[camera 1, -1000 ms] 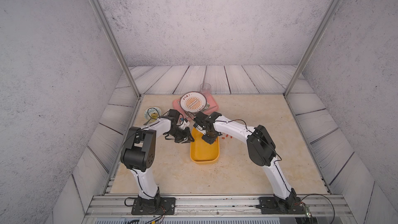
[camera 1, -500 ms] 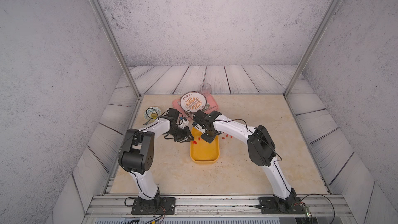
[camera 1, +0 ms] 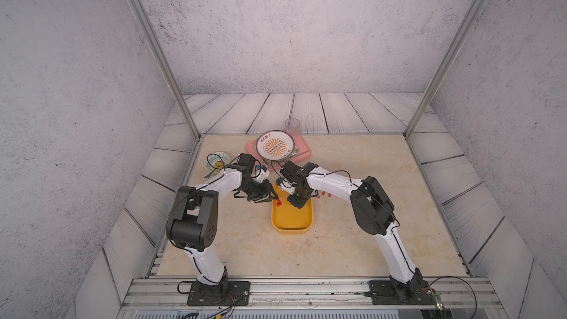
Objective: Take the screw protection sleeves out of the storage box
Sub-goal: Pick up the screw protection sleeve from the storage box.
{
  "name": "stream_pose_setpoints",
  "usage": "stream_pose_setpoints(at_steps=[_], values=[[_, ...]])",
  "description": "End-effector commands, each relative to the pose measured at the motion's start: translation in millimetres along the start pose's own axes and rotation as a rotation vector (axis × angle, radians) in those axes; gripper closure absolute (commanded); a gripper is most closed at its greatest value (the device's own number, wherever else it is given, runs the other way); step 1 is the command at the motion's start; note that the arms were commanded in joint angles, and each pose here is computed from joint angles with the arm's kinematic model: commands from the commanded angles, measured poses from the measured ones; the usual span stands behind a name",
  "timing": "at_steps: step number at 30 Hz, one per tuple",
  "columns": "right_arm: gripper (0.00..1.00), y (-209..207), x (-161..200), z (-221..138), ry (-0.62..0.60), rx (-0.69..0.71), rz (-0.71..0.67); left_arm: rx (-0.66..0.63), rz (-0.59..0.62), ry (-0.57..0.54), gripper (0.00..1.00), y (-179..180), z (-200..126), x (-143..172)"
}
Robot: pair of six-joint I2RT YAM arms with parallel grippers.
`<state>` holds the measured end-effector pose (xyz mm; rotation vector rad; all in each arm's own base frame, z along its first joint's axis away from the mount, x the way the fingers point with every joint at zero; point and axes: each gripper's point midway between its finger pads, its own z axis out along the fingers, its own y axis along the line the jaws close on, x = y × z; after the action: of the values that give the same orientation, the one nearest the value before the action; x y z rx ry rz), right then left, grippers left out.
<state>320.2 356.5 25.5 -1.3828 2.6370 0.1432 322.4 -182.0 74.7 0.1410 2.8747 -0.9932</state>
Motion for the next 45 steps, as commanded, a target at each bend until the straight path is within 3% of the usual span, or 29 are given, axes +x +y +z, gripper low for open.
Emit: stream_pose_setpoints(at_steps=[1, 12, 45], values=[[0.72, 12.9, -28.2, -31.0, -0.151, -0.072, 0.058, -0.030, 0.066, -0.037, 0.61, -4.6, -18.6, -4.1], [0.72, 28.0, -55.6, -27.2, -0.229, -0.187, 0.167, -0.062, 0.059, -0.066, 0.59, 11.3, -40.0, -4.5], [0.78, 39.7, -60.1, 9.4, -0.168, -0.272, 0.221, -0.066, 0.028, -0.089, 0.59, 21.5, -45.1, -8.7]])
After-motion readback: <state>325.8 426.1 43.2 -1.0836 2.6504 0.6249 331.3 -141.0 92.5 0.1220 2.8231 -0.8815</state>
